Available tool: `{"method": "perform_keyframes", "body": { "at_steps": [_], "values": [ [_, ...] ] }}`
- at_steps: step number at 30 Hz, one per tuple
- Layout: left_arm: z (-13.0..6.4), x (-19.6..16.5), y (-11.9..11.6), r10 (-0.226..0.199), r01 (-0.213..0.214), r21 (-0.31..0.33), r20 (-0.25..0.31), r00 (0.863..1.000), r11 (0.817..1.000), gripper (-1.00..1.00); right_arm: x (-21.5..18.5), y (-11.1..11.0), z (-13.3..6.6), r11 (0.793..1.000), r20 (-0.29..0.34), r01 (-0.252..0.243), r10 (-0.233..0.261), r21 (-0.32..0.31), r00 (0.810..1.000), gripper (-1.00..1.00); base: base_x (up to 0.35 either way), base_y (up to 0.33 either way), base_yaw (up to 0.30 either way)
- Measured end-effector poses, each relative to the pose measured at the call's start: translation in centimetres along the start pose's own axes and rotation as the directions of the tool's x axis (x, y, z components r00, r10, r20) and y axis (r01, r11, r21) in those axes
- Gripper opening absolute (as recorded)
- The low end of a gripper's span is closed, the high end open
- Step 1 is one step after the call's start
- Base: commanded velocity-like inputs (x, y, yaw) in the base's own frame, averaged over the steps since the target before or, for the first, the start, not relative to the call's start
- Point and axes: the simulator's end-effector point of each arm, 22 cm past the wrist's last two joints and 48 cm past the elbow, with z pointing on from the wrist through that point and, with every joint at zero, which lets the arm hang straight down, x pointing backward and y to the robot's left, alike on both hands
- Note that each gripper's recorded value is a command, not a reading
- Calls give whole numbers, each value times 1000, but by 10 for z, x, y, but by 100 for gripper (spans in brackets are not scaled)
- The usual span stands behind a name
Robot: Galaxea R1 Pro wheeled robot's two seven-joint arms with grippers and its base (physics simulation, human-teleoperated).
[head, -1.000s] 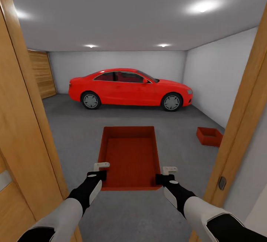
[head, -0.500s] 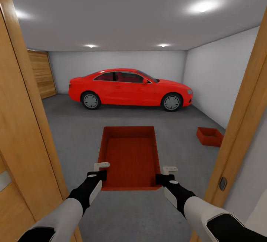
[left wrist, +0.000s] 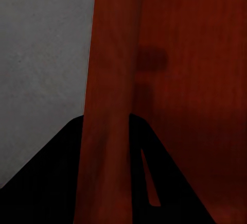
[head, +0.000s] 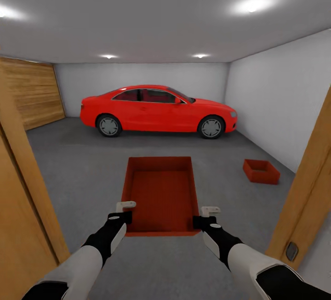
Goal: Move the two storage containers from the living room to the garage. In the garage, place one container on the floor and stack the other container on top of it (either order is fine).
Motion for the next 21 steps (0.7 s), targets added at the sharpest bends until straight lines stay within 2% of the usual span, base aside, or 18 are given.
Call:
{"method": "perform_keyframes", "body": {
  "at_steps": [6, 11, 21],
  "values": [
    [0, 0, -1, 1, -1, -1, 0, 1000, 1000, -100, 0, -1, 0, 1000, 0, 0, 0, -1, 1000, -100, 12, 0, -177],
    [0, 0, 0, 0, 0, 0, 1, 1000, 1000, -100, 0, 0, 0, 1000, 1, 0, 0, 0, 1000, -100, 40, 1, -29],
    [0, 0, 0, 1, -1, 0, 0, 1000, 1000, -100, 0, 0, 0, 1000, 0, -1, 1, 0, 1000, -100, 170, 54, -2]
  ]
}}
